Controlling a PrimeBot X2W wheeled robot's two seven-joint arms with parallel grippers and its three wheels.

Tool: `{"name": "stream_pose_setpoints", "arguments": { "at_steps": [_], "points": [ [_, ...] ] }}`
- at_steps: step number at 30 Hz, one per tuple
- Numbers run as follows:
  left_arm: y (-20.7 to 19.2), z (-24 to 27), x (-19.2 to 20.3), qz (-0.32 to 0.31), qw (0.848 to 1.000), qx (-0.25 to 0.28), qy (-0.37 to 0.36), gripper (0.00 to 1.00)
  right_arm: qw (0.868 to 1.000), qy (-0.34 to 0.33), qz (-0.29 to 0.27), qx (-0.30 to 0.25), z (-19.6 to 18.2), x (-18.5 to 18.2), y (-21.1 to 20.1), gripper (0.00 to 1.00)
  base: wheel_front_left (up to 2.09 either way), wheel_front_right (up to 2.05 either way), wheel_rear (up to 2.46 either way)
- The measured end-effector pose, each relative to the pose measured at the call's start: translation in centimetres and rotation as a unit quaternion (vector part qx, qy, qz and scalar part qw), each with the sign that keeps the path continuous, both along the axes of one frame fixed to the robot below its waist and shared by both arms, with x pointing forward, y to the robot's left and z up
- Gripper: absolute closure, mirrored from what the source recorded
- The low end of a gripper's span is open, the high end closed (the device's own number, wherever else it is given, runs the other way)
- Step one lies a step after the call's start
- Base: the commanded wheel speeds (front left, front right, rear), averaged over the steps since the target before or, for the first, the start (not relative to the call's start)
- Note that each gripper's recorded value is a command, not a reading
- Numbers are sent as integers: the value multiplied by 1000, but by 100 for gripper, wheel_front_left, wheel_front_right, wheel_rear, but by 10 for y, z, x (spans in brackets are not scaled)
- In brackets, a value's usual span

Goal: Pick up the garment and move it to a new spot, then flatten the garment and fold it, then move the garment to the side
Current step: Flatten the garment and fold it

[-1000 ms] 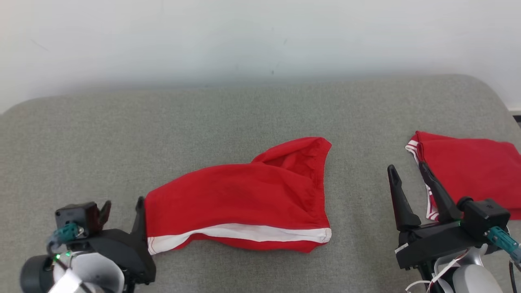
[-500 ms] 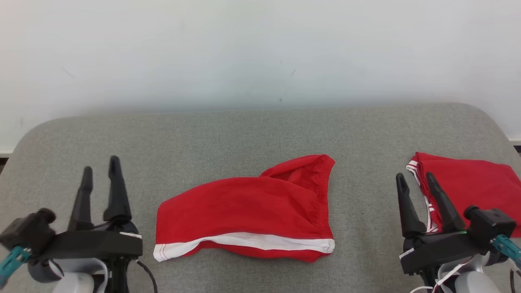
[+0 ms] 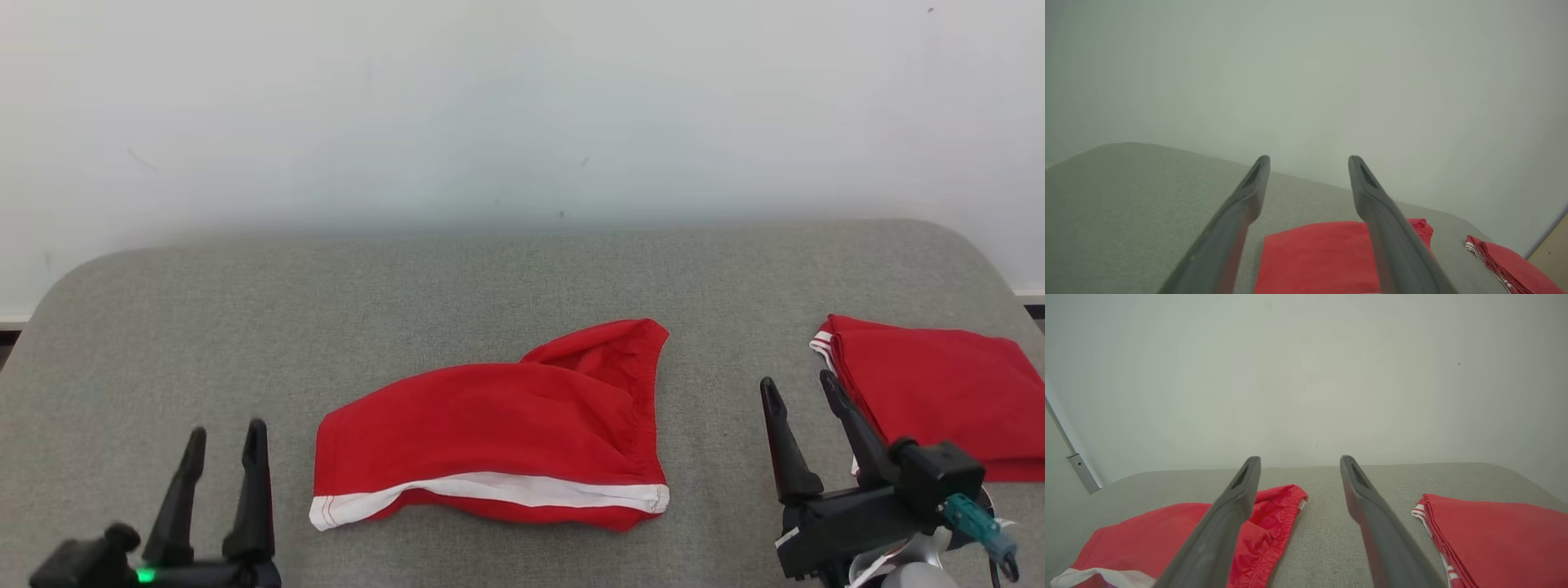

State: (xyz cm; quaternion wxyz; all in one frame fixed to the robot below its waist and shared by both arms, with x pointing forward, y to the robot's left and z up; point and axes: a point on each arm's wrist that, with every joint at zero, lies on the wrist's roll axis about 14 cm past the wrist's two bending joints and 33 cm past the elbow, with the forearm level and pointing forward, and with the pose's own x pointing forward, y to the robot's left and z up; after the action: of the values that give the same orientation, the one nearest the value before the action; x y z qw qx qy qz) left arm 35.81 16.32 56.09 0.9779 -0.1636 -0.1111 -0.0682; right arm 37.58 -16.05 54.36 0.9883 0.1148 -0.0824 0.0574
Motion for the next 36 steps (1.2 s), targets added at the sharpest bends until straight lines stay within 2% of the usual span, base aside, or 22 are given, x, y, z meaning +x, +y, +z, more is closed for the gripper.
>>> {"name": "stream_pose_setpoints", "arguments": {
  "at_steps": [6, 19, 36],
  "points": [
    [8, -36, -16, 14, 998, 42, 48, 0, 999, 9, -3, -40, -9, -5, -1, 0, 0, 0, 0],
    [7, -69, -27, 7, 988, 115, 100, 0, 998, 40, -8, -54, -27, -14, -6, 0, 0, 0, 0],
    [5, -69, -26, 12, 987, 118, 107, 0, 997, 42, -5, -60, -29, -13, -4, 0, 0, 0, 0]
  ]
}}
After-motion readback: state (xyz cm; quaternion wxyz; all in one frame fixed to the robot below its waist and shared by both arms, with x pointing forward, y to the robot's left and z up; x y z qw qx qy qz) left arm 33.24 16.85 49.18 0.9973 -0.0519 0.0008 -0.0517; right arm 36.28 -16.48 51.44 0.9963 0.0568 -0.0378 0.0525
